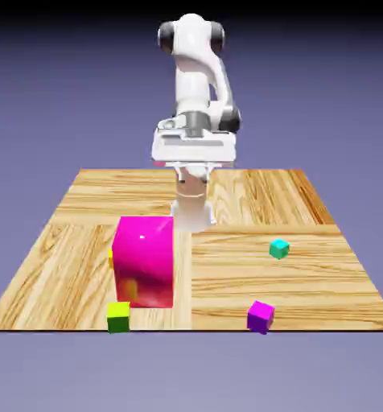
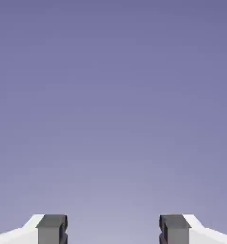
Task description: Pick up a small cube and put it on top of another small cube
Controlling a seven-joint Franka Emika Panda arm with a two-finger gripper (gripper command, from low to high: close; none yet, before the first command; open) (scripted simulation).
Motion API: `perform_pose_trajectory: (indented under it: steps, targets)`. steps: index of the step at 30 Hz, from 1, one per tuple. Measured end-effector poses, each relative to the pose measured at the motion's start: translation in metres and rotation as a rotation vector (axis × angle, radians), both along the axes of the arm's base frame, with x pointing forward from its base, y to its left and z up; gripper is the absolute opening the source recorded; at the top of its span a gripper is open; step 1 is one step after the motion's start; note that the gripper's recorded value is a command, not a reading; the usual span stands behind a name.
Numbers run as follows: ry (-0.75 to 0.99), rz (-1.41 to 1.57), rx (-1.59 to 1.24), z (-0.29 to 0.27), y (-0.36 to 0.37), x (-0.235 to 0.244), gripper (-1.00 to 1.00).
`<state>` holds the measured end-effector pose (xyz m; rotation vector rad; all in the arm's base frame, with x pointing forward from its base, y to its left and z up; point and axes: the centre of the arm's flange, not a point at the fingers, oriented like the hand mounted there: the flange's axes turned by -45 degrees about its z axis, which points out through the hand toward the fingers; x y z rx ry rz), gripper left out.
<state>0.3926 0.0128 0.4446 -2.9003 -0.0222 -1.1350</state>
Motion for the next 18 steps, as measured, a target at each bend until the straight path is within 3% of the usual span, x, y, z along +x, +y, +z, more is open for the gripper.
perform_pose_trajectory:
  steps: [9, 18]
  targets:
    - [0.422, -0.181, 0.311, -0.105, 0.07, -0.002, 0.0]
    - [0.875, -0.43, 0.506, -0.205, 0.146, -0.05, 0.0]
